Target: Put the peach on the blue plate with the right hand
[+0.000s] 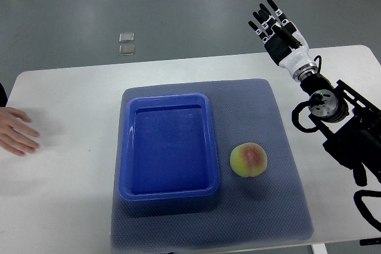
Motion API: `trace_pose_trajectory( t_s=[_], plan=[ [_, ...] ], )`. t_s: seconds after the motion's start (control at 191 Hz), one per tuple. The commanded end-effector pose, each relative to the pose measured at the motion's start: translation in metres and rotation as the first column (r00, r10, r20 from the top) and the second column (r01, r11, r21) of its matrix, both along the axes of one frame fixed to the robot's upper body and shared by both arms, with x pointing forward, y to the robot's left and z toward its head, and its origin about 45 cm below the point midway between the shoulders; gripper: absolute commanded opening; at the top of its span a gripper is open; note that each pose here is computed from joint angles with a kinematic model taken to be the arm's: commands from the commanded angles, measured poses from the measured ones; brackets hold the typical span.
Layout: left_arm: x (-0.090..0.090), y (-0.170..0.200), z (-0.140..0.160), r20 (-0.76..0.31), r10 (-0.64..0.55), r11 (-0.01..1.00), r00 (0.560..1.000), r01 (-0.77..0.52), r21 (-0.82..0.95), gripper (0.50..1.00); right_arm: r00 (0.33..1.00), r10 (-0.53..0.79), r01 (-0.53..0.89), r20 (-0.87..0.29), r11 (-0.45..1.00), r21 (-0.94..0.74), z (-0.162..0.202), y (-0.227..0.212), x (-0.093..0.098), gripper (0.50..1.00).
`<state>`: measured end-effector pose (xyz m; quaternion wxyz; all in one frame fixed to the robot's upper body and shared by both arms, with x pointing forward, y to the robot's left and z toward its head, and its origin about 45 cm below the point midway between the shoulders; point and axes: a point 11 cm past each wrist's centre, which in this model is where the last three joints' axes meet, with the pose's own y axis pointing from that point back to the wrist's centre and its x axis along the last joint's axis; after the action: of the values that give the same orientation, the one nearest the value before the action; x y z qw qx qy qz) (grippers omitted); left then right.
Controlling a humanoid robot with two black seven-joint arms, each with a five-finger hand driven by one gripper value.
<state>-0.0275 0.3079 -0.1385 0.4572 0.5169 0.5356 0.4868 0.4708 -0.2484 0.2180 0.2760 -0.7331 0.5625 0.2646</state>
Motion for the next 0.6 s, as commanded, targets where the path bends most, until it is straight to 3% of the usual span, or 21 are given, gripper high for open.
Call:
trace_pose_trajectory(
  t_s=[0.0, 0.409, 0.419, 0.508, 0.561, 0.566, 0.592],
  plan=[
    [0.000, 0.000, 0.000, 0.000, 0.000, 1.000, 1.000, 0.000, 0.000, 1.000, 1.000, 0.000, 0.000, 0.000, 1.000, -0.001, 0.000, 0.000, 0.000, 0.930],
    [0.000, 0.000, 0.000, 0.001, 0.003, 1.000, 1.000, -0.003, -0.001, 1.000, 0.998, 0.057, -0.055, 0.039, 0.997, -0.061, 0.016, 0.009, 0.005, 0.930],
    [-0.001, 0.000, 0.000, -0.001, 0.003, 1.000, 1.000, -0.003, -0.001, 1.000, 0.993, 0.106, -0.096, 0.054, 0.982, -0.162, 0.021, 0.012, 0.004, 0.930],
    [0.000, 0.000, 0.000, -0.001, 0.001, 1.000, 1.000, -0.001, -0.001, 1.000, 0.979, 0.189, -0.154, 0.072, 0.928, -0.339, 0.032, 0.018, 0.004, 0.930],
    [0.000, 0.000, 0.000, -0.001, 0.001, 1.000, 1.000, -0.001, -0.001, 1.000, 0.979, 0.190, -0.154, 0.073, 0.928, -0.339, 0.032, 0.018, 0.004, 0.930],
    [0.000, 0.000, 0.000, -0.001, 0.001, 1.000, 1.000, -0.001, -0.004, 1.000, 0.964, 0.254, -0.194, 0.072, 0.865, -0.463, 0.038, 0.019, 0.003, 0.930],
    [0.000, -0.001, 0.000, -0.001, 0.000, 1.000, 1.000, 0.000, -0.007, 1.000, 0.958, 0.278, -0.204, 0.072, 0.834, -0.514, 0.042, 0.017, 0.003, 0.930]
  ],
)
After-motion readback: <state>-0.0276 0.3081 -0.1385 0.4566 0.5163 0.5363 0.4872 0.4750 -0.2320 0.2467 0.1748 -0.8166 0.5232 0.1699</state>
